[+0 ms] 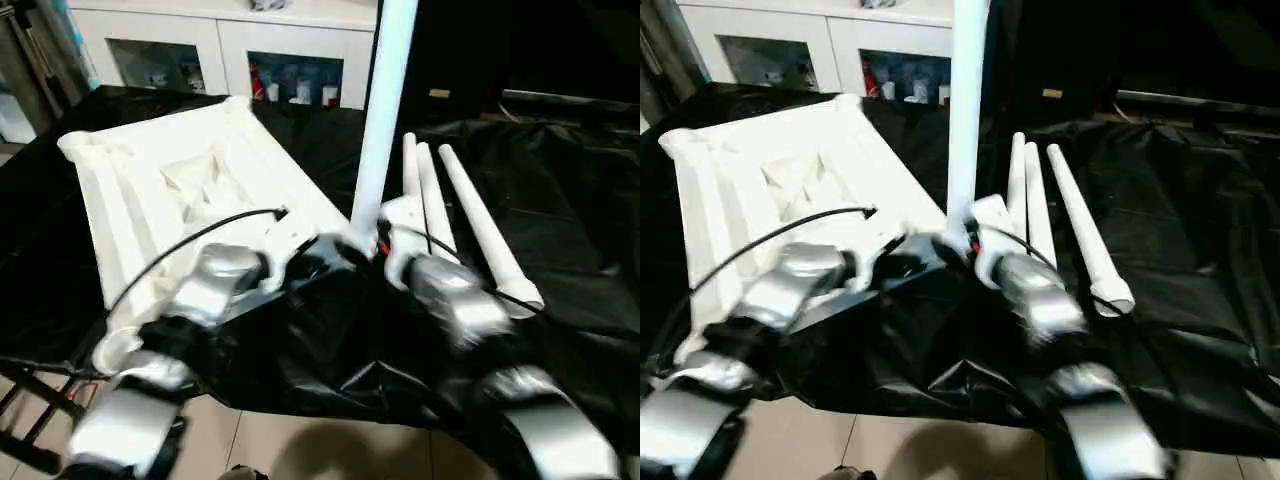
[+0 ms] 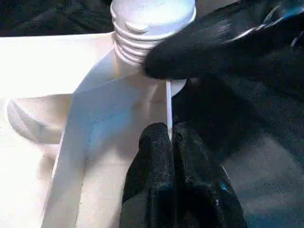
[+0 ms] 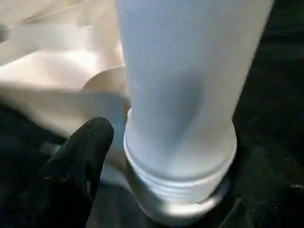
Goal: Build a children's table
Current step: Rotate leg to tighten
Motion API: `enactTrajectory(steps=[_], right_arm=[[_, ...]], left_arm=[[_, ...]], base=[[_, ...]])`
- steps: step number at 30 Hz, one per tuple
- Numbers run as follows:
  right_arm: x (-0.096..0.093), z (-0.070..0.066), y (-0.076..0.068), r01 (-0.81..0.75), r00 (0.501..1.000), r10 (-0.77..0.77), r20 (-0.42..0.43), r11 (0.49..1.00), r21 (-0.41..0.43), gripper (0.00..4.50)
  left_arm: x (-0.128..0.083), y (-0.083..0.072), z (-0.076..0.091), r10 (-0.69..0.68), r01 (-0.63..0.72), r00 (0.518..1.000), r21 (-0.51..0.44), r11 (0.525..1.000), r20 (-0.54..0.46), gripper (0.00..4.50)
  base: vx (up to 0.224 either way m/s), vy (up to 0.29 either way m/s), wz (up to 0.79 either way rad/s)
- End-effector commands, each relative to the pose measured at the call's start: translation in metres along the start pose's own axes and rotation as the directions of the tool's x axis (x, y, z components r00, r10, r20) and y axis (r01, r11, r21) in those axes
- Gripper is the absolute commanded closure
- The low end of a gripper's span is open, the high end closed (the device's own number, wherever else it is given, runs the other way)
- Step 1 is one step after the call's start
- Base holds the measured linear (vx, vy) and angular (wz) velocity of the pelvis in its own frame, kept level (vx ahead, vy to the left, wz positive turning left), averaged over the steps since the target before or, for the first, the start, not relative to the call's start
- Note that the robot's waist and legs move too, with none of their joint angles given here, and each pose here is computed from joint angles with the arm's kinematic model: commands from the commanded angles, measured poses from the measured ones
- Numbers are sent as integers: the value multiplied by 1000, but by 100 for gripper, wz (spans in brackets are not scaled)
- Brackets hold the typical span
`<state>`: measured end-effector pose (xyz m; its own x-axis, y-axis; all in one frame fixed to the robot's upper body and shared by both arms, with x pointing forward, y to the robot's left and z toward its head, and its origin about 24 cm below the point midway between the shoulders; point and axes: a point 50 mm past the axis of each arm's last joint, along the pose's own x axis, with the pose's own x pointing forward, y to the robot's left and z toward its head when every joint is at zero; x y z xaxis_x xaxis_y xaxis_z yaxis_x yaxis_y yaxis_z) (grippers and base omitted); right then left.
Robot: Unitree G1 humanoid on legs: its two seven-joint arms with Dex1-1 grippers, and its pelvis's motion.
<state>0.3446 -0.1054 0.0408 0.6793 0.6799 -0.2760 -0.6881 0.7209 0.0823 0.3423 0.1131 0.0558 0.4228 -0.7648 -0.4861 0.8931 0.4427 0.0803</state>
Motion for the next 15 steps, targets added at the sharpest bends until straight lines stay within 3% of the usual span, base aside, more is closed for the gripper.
enactTrajectory(steps=[1, 7, 15], right_arm=[[8, -7, 29, -227, 973, 227, -52, 974, -5, 60], [-24, -11, 20, -383, 920, 377, -103, 923, -39, 60], [-40, -9, 13, -426, 899, 415, -140, 903, -58, 60]], left_arm=[[8, -11, 29, -113, 102, 988, 104, 989, 107, 450], [-8, -11, 22, -236, 224, 968, 129, 966, 85, 450], [-24, -12, 12, -326, 319, 945, 146, 936, 30, 450]], base=[[0, 0, 0], [0, 0, 0], [0, 0, 0]])
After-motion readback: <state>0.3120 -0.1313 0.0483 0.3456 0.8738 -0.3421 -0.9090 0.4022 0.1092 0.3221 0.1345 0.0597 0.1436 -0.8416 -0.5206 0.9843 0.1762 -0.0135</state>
